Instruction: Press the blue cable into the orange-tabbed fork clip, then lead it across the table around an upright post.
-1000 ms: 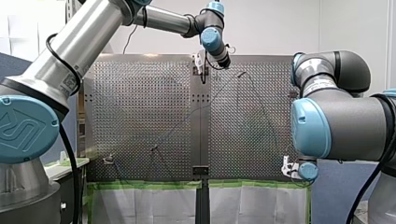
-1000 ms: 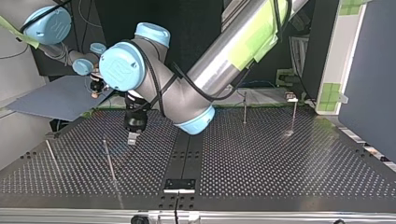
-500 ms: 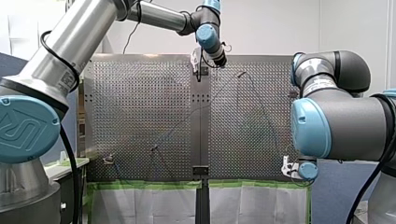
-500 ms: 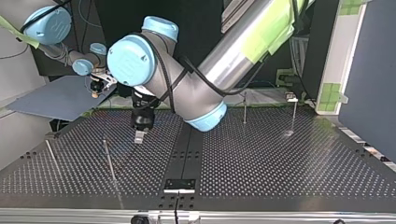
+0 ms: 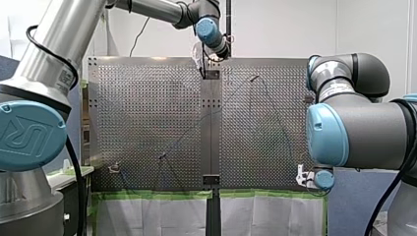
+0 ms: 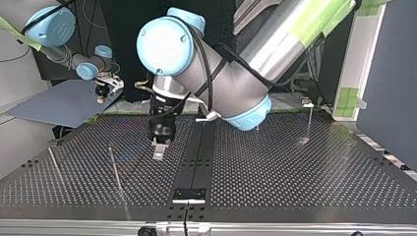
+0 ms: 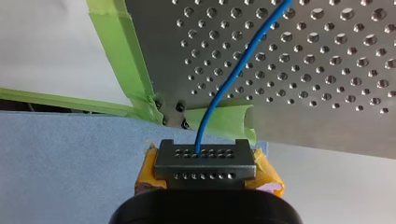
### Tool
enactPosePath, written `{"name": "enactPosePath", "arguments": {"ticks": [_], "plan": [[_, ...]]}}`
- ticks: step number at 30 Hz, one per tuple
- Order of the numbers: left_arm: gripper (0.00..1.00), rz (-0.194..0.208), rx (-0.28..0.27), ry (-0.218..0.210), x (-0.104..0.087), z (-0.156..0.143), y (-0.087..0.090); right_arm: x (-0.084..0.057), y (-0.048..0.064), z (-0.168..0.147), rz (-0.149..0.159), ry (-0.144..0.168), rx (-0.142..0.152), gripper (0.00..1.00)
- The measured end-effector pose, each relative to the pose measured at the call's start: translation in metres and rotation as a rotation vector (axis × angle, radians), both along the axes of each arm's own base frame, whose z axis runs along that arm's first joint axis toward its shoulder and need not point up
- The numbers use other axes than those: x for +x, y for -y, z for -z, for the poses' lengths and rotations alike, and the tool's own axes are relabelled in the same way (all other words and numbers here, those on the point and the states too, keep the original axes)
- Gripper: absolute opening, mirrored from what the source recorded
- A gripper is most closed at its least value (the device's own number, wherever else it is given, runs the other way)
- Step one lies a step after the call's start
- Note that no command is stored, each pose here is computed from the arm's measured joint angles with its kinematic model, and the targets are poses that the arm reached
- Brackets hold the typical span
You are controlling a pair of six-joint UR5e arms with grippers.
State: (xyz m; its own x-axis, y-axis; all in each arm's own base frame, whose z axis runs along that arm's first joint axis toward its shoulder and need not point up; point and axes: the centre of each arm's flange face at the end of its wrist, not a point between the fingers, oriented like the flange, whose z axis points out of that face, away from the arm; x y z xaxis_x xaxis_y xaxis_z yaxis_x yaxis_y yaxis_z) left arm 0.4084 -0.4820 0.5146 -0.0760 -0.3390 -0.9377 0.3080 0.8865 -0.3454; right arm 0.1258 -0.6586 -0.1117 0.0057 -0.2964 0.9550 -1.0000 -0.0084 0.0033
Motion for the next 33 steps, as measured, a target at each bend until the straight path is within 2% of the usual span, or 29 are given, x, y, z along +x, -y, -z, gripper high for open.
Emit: {"name": "enactPosePath", "arguments": {"ticks": [4, 9, 14, 21, 27, 33], "plan": [[0.99, 0.008, -0.048, 0.020, -0.007, -0.009, -0.008, 0.001, 0.000, 0.000, -0.007, -0.022, 0.012, 0.00], [0.99, 0.013, -0.087, 0.056, -0.019, -0.019, -0.018, 0.001, 0.000, -0.001, -0.010, -0.032, 0.020, 0.00], [0.99, 0.017, -0.125, 0.087, -0.030, -0.028, -0.028, 0.001, 0.000, -0.001, -0.011, -0.033, 0.020, 0.00], [0.99, 0.047, -0.214, 0.126, -0.047, -0.041, -0.042, 0.001, 0.000, -0.001, -0.010, -0.033, 0.019, 0.00], [0.99, 0.053, -0.268, 0.162, -0.059, -0.050, -0.057, 0.000, 0.000, -0.001, -0.008, -0.031, 0.017, 0.00], [0.99, 0.053, -0.302, 0.177, -0.062, -0.041, -0.064, 0.001, 0.000, -0.001, -0.010, -0.029, 0.017, 0.00]]}}
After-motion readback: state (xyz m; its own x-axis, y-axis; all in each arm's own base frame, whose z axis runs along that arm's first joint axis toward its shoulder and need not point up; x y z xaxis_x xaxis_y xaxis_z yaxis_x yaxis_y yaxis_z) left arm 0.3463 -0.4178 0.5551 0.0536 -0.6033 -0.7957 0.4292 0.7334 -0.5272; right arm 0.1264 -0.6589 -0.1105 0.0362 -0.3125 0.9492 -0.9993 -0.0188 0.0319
